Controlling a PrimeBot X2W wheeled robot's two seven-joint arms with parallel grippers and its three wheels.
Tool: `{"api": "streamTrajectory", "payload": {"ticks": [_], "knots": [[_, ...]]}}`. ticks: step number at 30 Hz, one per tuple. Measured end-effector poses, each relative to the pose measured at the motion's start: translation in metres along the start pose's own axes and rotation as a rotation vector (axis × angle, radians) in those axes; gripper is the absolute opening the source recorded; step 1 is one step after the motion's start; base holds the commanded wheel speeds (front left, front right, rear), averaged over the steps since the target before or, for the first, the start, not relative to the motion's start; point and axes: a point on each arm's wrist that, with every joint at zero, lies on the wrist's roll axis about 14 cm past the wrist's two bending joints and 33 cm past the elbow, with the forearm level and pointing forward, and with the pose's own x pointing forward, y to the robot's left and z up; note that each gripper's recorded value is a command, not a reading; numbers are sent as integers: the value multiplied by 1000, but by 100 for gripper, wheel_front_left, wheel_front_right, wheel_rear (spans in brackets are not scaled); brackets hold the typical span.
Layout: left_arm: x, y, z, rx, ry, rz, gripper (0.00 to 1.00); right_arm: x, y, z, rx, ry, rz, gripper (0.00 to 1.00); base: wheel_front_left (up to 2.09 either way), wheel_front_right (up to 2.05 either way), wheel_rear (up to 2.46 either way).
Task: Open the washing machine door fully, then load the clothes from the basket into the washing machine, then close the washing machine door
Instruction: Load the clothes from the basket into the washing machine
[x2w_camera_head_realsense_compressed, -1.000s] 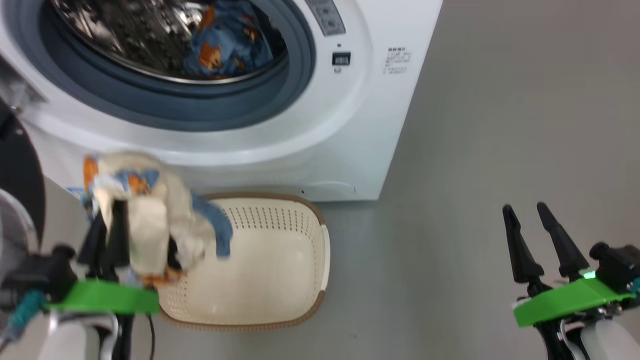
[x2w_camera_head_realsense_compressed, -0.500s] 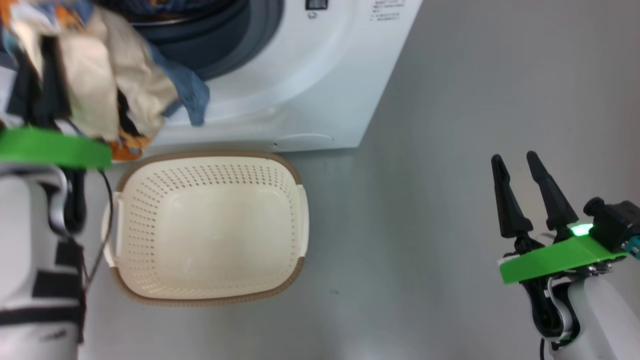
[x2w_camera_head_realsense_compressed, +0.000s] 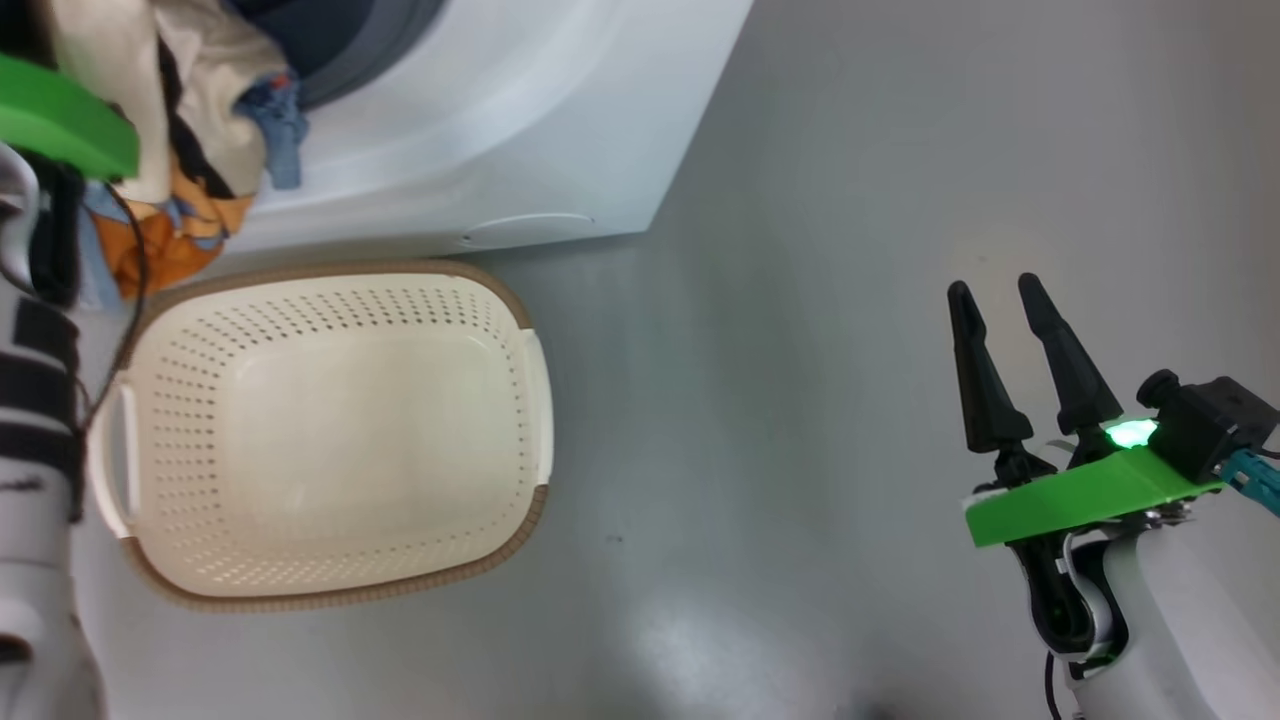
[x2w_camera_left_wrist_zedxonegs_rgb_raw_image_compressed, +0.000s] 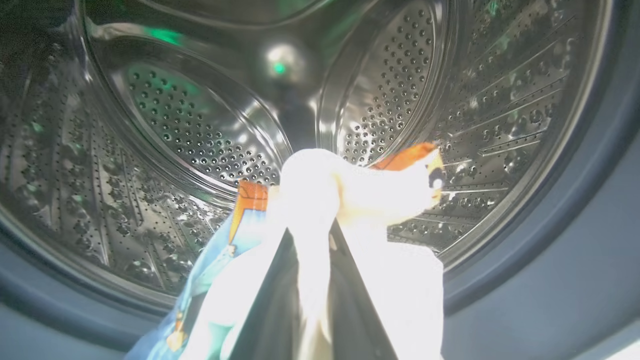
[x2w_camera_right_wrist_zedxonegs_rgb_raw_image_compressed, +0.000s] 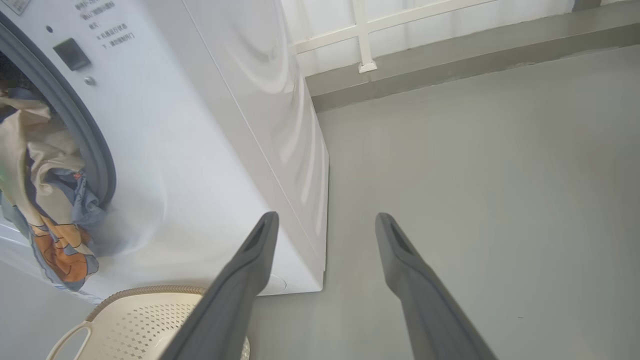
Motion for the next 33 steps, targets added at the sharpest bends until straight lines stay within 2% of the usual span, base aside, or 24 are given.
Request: {"api": "streamTrajectory", "payload": {"ticks": [9, 13, 19, 26, 29, 30, 31, 32, 33], "knots": [[33, 12, -20, 11, 71, 26, 0, 7, -7, -4, -10, 5, -16, 100, 0, 0, 0], [48, 14, -16, 11, 50, 25, 0, 9, -12, -7, -11, 11, -29, 100, 0, 0, 0], [70, 3, 33, 6, -132, 1, 0, 10, -18, -15, -14, 29, -46, 100, 0, 0, 0], [69, 2, 97, 9, -367, -2, 0, 18, -17, -17, -11, 26, -43, 100, 0, 0, 0], [67, 4, 90, 0, -364, 6, 0, 20, -15, -17, -7, 24, -38, 100, 0, 0, 0], [66, 4, 81, 6, -341, 6, 15, 21, -15, -18, -6, 25, -37, 100, 0, 0, 0], [66, 5, 68, 3, -306, 12, 41, 21, -14, -18, -6, 25, -35, 100, 0, 0, 0], [65, 6, 54, -3, -265, 16, 100, 21, -14, -18, -6, 25, -34, 100, 0, 0, 0], [64, 6, 43, -3, -233, 12, 100, 21, -14, -17, -6, 24, -33, 100, 0, 0, 0]]}}
